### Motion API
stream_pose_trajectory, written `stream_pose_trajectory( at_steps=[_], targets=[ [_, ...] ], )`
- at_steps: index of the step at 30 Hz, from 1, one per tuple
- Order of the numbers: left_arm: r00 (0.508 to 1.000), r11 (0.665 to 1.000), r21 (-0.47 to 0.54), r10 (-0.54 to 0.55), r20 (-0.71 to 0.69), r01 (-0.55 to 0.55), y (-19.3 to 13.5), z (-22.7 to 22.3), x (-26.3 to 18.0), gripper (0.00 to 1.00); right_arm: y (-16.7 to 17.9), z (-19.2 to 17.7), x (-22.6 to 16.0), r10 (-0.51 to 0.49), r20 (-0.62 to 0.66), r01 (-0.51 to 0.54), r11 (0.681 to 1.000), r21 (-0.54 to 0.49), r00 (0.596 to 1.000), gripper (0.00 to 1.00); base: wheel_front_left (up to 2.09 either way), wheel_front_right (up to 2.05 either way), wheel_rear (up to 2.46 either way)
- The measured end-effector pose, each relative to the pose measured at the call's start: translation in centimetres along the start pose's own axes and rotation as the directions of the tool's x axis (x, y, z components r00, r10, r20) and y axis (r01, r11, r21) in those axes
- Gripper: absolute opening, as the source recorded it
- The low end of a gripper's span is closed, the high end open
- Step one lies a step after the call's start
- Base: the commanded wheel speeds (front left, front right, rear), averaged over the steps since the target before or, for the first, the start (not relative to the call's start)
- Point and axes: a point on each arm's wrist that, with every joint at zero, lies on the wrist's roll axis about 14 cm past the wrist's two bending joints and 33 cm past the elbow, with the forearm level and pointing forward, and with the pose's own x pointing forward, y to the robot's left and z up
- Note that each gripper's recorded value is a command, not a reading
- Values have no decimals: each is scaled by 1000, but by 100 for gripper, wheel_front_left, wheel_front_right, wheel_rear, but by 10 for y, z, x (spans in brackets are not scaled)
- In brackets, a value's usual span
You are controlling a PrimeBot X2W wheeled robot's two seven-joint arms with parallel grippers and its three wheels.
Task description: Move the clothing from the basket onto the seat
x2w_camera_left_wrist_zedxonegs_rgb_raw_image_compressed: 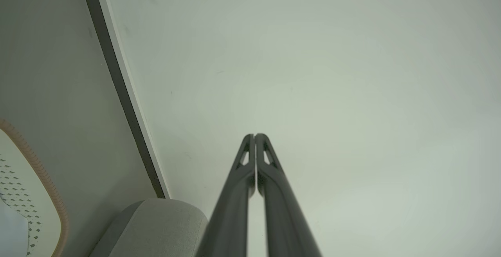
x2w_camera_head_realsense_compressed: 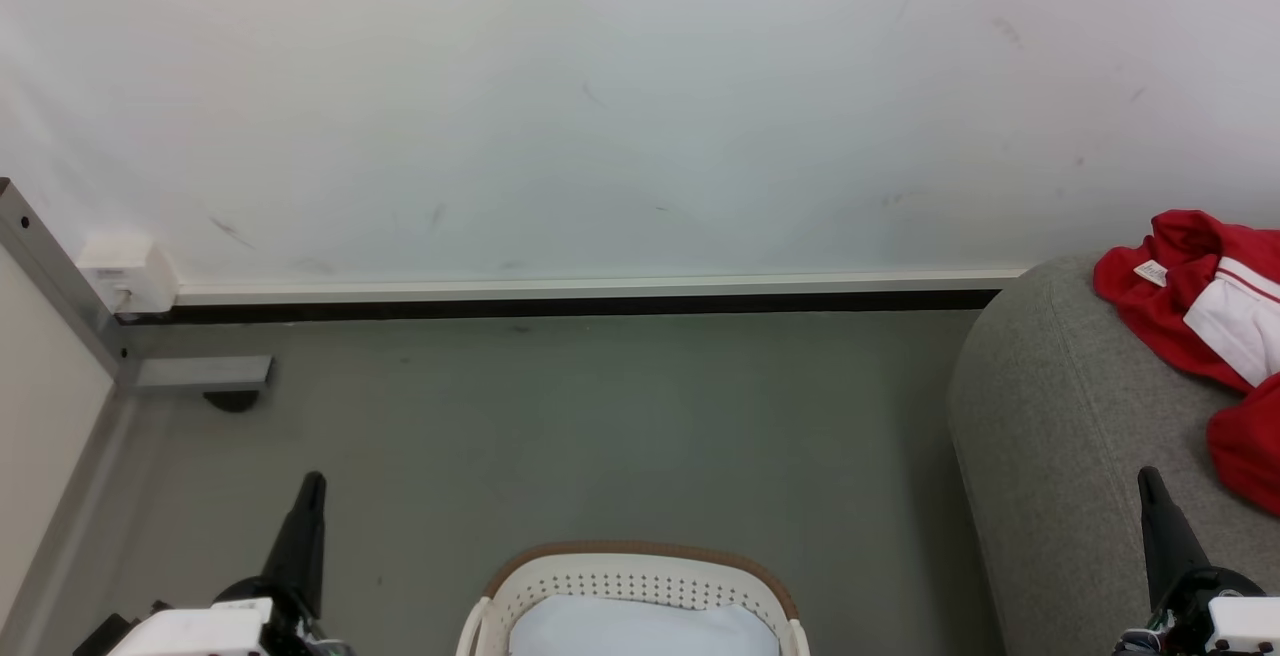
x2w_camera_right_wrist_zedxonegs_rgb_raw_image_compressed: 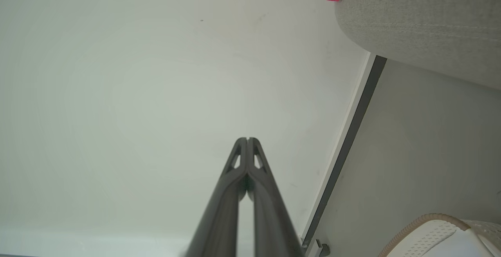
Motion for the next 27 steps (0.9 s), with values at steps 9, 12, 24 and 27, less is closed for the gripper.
stream_pose_trajectory(
  at_steps=[9,12,24,27],
  targets=[
    [1000,1000,0,0,0,0,0,0,0,0,0,0,0,0,0,0,1000,0,1000,0,0,0,0],
    [1000,1000,0,0,0,0,0,0,0,0,0,0,0,0,1,0,1000,1,1000,0,0,0,0],
    [1000,1000,0,0,0,0,0,0,0,0,0,0,0,0,0,0,1000,1,1000,0,0,0,0],
    [1000,1000,0,0,0,0,0,0,0,0,0,0,0,0,-3,0,1000,0,1000,0,0,0,0]
  ],
)
